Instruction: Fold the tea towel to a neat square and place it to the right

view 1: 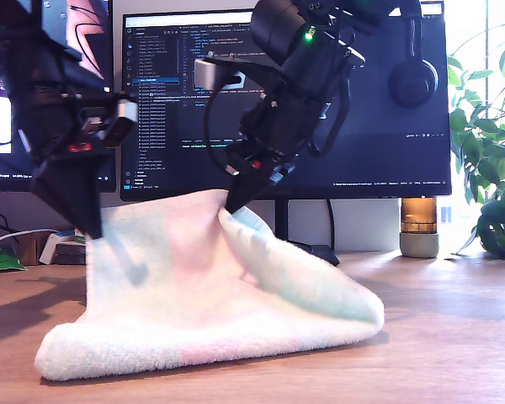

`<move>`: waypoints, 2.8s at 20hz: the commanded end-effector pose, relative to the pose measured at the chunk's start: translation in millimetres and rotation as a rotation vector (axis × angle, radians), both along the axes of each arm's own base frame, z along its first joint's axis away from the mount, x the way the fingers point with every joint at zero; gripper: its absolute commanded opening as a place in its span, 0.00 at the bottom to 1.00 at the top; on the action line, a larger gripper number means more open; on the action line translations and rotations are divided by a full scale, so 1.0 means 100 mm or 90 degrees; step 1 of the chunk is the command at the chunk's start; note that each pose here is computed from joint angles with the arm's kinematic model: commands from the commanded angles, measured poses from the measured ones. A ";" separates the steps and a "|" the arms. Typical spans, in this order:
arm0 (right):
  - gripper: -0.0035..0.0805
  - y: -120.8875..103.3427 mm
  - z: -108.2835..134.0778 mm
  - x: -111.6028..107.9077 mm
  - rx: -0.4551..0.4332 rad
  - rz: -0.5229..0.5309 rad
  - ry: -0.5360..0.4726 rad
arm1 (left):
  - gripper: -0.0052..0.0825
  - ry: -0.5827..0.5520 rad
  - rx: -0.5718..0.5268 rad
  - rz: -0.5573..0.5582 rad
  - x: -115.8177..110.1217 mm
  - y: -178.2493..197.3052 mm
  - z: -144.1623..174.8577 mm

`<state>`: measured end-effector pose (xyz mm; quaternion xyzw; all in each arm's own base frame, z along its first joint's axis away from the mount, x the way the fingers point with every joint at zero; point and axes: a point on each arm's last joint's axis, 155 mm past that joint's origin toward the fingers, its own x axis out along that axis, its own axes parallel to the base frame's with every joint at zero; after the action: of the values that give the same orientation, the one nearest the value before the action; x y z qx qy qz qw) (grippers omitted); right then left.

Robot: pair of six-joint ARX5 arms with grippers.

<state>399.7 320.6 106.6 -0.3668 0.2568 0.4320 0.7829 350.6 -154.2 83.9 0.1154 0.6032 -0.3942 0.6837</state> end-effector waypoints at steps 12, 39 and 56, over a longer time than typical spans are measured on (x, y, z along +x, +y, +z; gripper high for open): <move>0.03 0.01 -0.20 0.09 -0.022 0.002 -0.005 | 0.03 -0.009 -0.024 0.007 0.10 -0.09 -0.11; 0.03 0.13 -0.18 0.03 -0.017 0.016 -0.015 | 0.03 -0.160 0.000 0.072 0.67 -0.03 0.06; 0.03 0.11 -0.18 0.03 -0.019 0.014 -0.012 | 0.03 -0.416 -0.222 0.102 -0.70 -0.43 0.48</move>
<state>402.3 329.7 86.1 -0.3852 0.2556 0.4325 0.7741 287.2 -194.1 130.0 0.0734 0.3068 -0.3730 0.8725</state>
